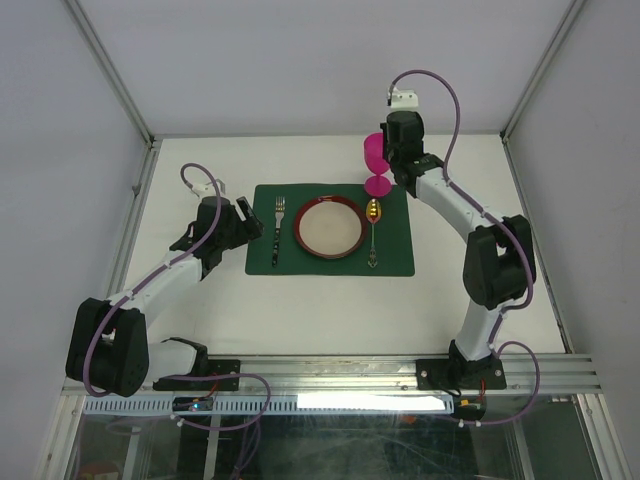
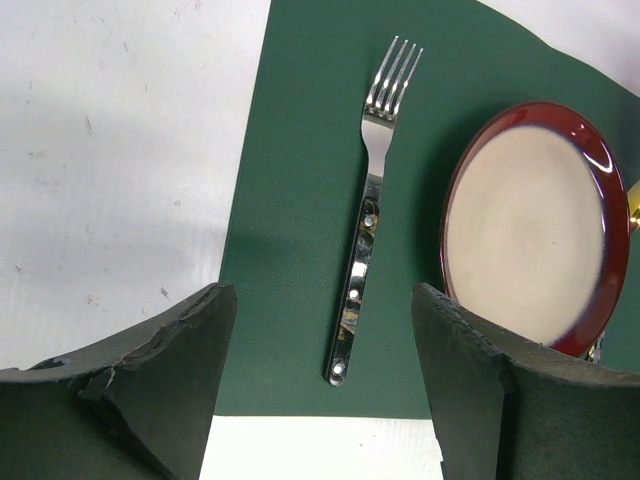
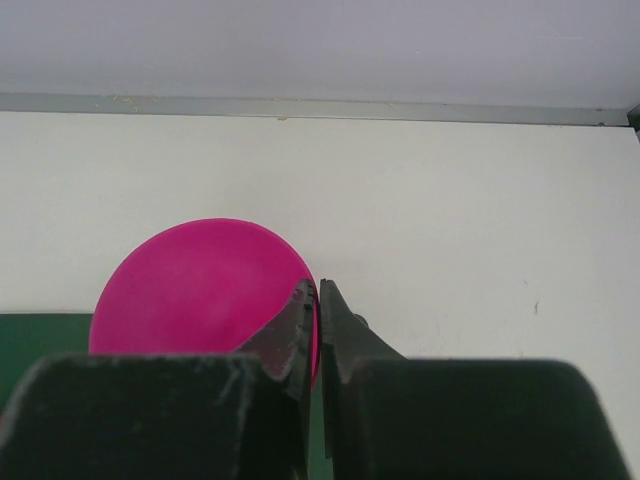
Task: Set the dinner table for one person
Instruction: Place the cup on the napkin.
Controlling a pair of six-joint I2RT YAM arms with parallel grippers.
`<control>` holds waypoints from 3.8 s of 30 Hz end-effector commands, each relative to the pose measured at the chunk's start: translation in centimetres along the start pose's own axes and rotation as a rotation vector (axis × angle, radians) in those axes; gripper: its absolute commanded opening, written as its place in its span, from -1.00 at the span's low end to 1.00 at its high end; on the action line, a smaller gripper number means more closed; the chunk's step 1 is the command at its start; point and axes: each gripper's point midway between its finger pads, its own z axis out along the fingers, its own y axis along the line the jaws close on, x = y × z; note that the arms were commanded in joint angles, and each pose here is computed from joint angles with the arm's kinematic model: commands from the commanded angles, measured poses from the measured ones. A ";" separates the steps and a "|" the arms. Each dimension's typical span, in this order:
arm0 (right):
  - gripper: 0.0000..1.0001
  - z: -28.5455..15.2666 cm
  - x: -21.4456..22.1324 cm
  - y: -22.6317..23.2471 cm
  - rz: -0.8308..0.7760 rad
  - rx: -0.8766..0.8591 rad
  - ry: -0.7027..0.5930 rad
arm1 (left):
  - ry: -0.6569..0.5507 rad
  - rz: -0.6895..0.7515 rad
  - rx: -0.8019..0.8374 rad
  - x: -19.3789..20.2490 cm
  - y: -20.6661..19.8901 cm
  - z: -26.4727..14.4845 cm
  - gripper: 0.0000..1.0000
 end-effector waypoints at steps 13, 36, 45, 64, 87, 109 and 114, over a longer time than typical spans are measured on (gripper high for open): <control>-1.00 1.5 -0.8 1.4 0.077 -0.044 -0.057 | -0.066 -0.003 0.051 -1.9 -1.6 -0.4 0.46; -1.00 0.9 0.2 1.3 0.092 -0.047 -0.036 | -0.062 -0.006 0.050 -1.5 -1.4 -0.6 0.46; -1.00 0.8 -0.1 1.4 0.095 -0.054 -0.036 | -0.057 -0.006 0.046 -1.4 -1.3 -0.4 0.46; -0.21 0.5 -0.7 0.6 0.089 -0.016 -0.034 | -0.051 -0.007 0.049 -1.2 -1.3 -0.3 0.46; 0.14 -0.5 -4.4 0.2 0.096 -0.022 -0.112 | -0.053 -0.007 0.059 -1.1 -1.4 -0.3 0.47; 0.56 -5.2 -13.7 -3.2 0.043 0.053 -0.272 | -0.109 0.055 0.099 -3.1 -2.6 -1.3 0.73; 0.63 -7.7 -15.6 -4.7 0.031 0.072 -0.304 | -0.141 0.084 0.091 -4.2 -2.7 -1.6 0.98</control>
